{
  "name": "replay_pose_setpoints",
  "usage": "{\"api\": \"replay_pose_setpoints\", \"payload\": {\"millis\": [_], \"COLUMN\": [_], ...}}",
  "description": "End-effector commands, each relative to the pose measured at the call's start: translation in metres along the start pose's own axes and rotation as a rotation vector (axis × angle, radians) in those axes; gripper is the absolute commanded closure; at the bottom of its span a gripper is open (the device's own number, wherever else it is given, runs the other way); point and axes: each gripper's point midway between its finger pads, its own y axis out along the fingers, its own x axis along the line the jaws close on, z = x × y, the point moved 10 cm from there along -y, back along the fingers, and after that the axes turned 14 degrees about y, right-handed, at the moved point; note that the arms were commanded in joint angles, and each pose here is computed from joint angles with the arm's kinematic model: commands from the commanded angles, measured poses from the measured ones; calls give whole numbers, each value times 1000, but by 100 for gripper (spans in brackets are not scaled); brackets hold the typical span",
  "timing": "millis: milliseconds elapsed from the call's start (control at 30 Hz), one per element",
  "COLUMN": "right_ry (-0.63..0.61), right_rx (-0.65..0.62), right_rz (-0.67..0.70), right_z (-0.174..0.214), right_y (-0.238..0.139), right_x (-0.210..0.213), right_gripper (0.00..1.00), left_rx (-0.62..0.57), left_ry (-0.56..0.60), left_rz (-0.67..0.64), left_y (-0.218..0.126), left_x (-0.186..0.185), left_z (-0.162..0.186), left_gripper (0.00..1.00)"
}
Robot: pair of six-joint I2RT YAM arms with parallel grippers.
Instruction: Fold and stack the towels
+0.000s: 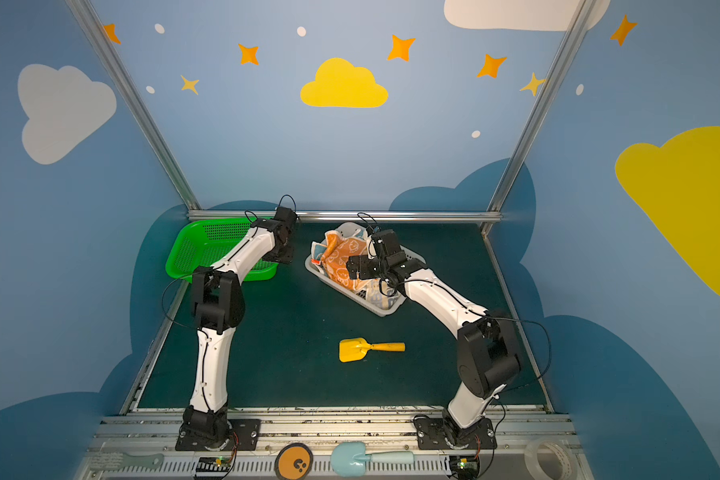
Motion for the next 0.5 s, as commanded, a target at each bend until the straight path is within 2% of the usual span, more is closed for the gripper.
{"api": "replay_pose_setpoints", "payload": {"millis": [0, 133, 200, 467], "right_ry": [-114, -210, -243, -431], "right_rx": [27, 74, 106, 234], "right_rz": [-52, -67, -75, 77], "right_z": [0, 11, 17, 36], "right_y": [-7, -10, -7, 22], "right_x": [13, 24, 28, 39], "right_gripper": [2, 2, 2, 8], "left_rx": [-14, -85, -131, -294], "left_ry": [-13, -56, -84, -148], "left_rz": [-13, -3, 16, 88], "left_y": [-15, -37, -55, -124], "left_x": [6, 13, 16, 14], "left_z": [7, 14, 20, 55], "left_gripper": [32, 1, 0, 0]}}
